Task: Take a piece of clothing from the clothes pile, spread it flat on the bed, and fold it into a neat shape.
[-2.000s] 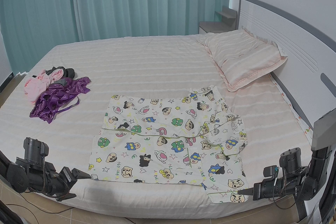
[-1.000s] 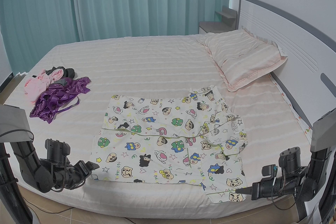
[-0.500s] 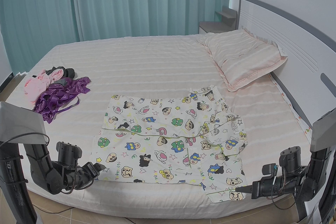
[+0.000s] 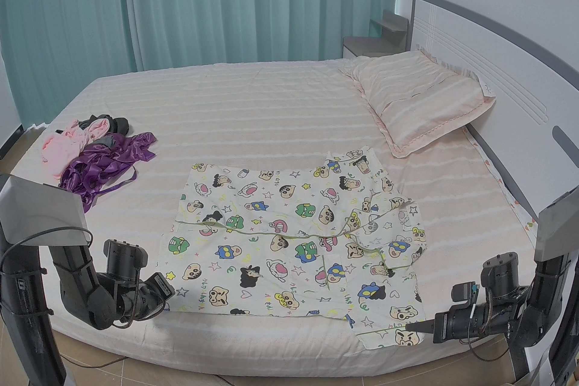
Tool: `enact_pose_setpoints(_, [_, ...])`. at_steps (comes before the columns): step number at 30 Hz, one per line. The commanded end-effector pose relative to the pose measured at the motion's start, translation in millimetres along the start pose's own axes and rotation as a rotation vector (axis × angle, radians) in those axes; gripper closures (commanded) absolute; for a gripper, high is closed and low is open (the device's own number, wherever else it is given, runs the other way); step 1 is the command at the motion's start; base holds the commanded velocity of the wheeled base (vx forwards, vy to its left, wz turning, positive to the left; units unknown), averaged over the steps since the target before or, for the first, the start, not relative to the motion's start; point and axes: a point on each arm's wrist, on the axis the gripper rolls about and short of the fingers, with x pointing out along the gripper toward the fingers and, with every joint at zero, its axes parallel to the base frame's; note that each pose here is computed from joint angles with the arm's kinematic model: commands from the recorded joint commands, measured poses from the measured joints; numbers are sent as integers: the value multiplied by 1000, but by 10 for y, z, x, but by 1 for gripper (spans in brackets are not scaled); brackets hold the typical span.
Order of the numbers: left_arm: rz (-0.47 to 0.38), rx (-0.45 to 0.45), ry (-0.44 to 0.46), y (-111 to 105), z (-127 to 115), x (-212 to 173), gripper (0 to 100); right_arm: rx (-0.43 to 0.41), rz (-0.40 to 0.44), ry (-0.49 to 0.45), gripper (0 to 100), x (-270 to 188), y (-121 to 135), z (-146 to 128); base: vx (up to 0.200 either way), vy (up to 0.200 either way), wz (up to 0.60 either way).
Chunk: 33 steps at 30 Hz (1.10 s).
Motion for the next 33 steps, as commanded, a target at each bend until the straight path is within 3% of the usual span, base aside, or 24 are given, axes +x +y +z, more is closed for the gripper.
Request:
enact_pose_setpoints(1, [6,-2,-7,4,9,8,100,9,-7,18,100,-22,-1,-44,0,0,0])
enact_pose_setpoints(18, [23,30,3,109,-54,-281,100,27,-49,105,100,-51,-9,-145,0,0,0])
enact_pose_setpoints(21, [40,74,15,160,-80,-309,100,14,-60,120,100,-60,-13,-162,0,0,0])
enact_pose_setpoints(33, [89,101,32,318,-102,-390,100,-47,-64,193,100,-145,34,-235,0,0,0])
